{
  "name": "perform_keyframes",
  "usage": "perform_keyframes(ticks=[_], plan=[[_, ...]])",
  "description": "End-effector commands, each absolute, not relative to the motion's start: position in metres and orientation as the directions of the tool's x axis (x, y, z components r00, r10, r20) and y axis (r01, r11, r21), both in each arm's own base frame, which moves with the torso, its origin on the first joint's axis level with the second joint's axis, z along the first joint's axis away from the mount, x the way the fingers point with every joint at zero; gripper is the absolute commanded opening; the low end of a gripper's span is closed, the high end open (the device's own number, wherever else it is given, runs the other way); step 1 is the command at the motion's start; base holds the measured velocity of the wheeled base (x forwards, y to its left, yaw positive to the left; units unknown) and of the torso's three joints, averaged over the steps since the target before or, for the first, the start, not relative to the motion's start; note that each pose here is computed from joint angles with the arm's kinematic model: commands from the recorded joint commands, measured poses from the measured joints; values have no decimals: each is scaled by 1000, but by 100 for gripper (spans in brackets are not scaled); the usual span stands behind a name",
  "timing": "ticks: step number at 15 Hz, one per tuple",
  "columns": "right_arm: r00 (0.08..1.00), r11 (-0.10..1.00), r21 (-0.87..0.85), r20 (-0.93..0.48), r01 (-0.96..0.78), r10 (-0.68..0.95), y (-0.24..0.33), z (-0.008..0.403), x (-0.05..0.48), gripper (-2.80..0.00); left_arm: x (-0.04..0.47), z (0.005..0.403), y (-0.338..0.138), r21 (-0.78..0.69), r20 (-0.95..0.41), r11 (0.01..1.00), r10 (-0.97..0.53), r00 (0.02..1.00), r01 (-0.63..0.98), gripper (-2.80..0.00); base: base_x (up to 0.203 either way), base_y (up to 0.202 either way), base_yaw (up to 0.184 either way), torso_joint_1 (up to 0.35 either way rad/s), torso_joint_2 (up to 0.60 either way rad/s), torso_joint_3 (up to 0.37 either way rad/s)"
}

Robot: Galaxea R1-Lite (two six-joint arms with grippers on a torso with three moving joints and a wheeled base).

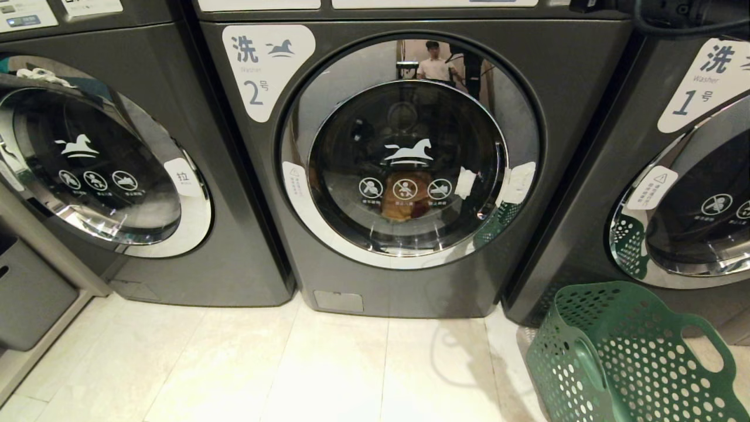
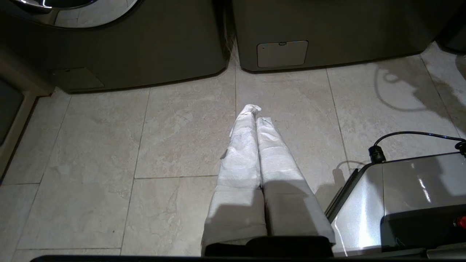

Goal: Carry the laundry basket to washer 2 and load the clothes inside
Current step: Press the washing machine switch

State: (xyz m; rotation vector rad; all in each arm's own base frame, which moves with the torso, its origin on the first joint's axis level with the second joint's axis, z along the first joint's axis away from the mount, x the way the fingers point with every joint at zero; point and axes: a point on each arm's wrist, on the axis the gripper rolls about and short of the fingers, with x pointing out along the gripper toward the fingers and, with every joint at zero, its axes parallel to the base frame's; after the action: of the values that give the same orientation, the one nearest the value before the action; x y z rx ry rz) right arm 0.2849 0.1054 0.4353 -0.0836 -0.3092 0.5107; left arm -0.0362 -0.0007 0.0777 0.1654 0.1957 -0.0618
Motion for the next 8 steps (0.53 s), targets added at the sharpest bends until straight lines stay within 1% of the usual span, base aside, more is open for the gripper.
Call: perform_keyframes(ticks=[1,4,8], plan=[[830,868,-155,253,-472,496,97,446,260,-280,-36,77,-1,142,-200,987,-40,979,70,-280,0,0,0,0,0,0],[821,858,-152,251,-490,513,103,445,259,-280,-36,77,0,48,-203,998,-38,979,48,-280,0,0,0,0,0,0],[819,862,-155,270,-482,507,115,447,254,-280,-36,77,0,34,-203,998,-38,979,46,-280,0,0,0,0,0,0]])
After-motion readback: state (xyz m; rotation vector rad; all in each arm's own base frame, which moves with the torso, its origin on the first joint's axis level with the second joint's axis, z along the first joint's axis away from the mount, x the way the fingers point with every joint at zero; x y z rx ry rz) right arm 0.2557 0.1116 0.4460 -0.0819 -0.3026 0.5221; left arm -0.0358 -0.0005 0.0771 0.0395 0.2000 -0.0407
